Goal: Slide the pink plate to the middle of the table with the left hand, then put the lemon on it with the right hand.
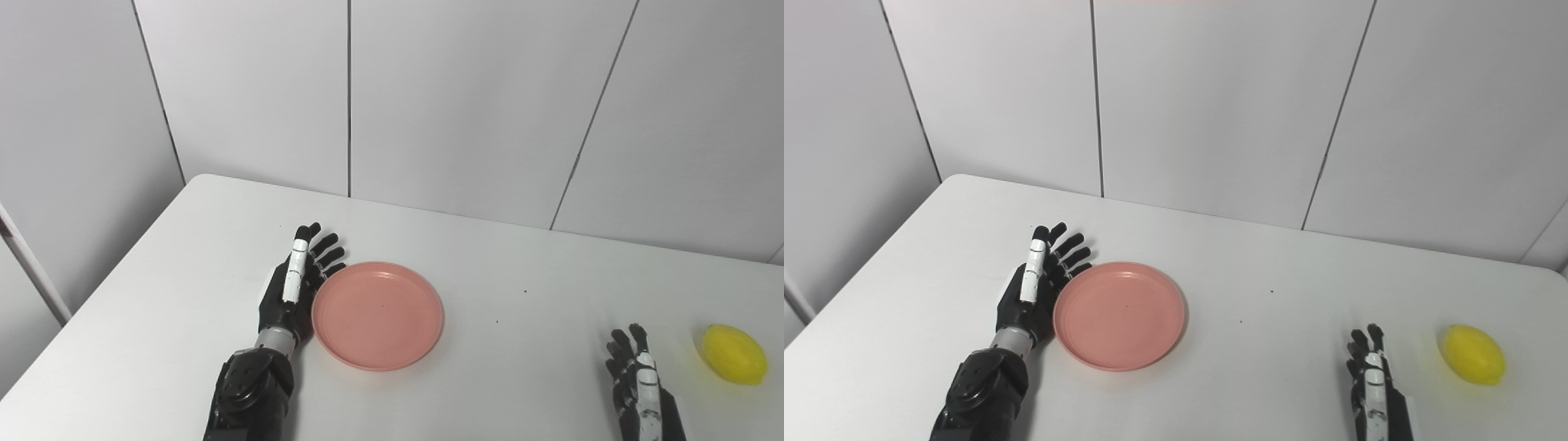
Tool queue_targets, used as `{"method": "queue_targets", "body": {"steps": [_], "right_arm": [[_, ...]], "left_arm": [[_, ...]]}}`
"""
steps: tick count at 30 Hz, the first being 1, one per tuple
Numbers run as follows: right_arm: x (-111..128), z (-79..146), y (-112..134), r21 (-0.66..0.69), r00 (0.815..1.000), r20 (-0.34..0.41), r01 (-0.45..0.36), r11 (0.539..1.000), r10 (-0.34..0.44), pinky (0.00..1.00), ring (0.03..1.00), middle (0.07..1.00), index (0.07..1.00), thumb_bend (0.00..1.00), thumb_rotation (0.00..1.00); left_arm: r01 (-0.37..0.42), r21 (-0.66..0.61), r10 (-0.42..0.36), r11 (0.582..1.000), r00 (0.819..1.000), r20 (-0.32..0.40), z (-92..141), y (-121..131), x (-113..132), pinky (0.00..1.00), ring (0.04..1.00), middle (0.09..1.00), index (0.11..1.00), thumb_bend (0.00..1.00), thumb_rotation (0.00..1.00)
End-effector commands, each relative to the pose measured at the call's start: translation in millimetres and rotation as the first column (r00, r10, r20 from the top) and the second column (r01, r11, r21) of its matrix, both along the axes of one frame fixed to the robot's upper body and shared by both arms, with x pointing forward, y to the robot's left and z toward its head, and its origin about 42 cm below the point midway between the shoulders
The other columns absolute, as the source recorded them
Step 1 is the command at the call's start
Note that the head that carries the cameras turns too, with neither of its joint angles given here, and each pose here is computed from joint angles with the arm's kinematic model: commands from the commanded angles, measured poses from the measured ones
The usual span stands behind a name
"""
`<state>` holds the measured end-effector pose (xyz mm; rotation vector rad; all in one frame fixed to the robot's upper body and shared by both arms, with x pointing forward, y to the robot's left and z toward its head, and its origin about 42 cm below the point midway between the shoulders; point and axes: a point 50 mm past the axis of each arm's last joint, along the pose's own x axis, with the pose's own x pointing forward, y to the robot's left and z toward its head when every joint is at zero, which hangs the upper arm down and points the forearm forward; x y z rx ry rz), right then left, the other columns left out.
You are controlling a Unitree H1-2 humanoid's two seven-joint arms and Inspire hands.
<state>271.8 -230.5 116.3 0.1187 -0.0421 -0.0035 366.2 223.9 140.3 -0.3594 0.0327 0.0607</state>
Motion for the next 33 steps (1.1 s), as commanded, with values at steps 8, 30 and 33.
{"method": "queue_targets", "body": {"steps": [8, 30, 33], "right_arm": [[1, -1, 19, -0.002, 0.998, -0.048, -0.038, 0.999, 0.037, 1.00, 0.953, 0.940, 0.977, 0.69, 0.97], [8, 9, 59, 0.012, 0.998, -0.056, -0.019, 1.000, 0.020, 1.00, 0.912, 0.911, 0.949, 0.74, 0.92], [9, 8, 62, 0.009, 0.998, -0.057, -0.020, 1.000, 0.021, 1.00, 0.914, 0.911, 0.945, 0.75, 0.92]], "left_arm": [[-0.033, -0.015, 0.032, 0.999, 0.999, -0.031, -13, -21, -12, 0.81, 0.843, 0.862, 0.910, 0.73, 0.78], [0.019, -0.026, -0.020, 0.999, 0.999, -0.039, -13, -37, -23, 0.89, 0.878, 0.894, 0.949, 0.70, 0.71], [0.021, -0.031, -0.022, 0.999, 0.999, -0.033, -13, -39, -24, 0.88, 0.882, 0.899, 0.956, 0.72, 0.70]]}}
